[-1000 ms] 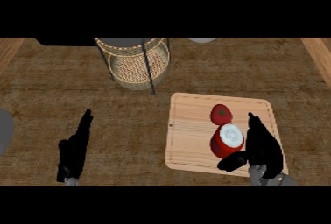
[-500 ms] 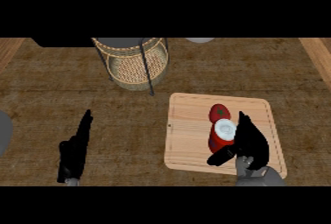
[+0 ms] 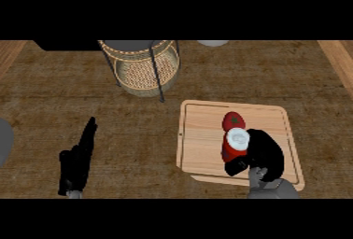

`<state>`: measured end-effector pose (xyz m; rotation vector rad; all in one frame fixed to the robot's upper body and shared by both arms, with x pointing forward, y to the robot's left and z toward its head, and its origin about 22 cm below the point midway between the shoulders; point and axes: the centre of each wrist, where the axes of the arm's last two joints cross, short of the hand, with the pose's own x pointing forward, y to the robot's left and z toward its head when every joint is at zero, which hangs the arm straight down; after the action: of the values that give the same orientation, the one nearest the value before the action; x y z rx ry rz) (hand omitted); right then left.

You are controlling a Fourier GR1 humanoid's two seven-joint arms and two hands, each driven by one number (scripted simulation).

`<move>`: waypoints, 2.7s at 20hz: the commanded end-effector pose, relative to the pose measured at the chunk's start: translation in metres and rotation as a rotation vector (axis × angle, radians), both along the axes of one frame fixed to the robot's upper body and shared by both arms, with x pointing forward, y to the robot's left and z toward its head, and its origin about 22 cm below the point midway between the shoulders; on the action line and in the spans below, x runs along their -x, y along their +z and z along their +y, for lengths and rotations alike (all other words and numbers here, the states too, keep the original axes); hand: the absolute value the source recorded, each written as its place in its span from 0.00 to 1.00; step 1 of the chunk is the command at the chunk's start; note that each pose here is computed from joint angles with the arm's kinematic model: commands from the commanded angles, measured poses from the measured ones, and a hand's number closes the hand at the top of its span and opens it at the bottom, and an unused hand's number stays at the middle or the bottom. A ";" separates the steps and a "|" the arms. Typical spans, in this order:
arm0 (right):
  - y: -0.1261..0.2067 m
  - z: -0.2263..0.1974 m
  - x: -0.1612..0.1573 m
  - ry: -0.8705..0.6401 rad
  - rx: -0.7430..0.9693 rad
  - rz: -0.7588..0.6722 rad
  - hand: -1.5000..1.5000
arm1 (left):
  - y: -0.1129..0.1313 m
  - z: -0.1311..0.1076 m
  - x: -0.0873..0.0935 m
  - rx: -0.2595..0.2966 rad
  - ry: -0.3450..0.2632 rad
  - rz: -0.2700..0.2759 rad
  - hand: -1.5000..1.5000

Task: Pick the can from the cutting board and place it in the tiered basket

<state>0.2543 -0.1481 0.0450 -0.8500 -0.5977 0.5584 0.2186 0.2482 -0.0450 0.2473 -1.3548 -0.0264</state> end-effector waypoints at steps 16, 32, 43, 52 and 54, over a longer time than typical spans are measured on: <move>0.011 0.085 -0.018 0.455 0.184 -0.151 1.00 | -0.010 -0.012 0.001 -0.003 0.000 0.043 0.50; 0.211 0.094 0.025 0.325 0.066 -0.826 1.00 | -0.015 -0.003 0.004 -0.003 0.017 0.055 0.50; 0.256 0.113 -0.019 0.310 0.083 -0.833 1.00 | -0.011 0.007 0.015 -0.001 -0.002 0.052 0.50; 0.295 0.134 -0.078 0.274 0.067 -0.794 1.00 | -0.006 0.002 -0.002 0.001 -0.022 0.046 0.50; 0.282 0.133 -0.100 0.295 0.059 -0.781 1.00 | -0.002 -0.010 -0.013 -0.014 -0.006 0.043 0.50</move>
<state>0.3304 -0.0230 0.3226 -1.0579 -1.5362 0.5444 0.2199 0.2429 -0.0440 0.2411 -1.3733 -0.0485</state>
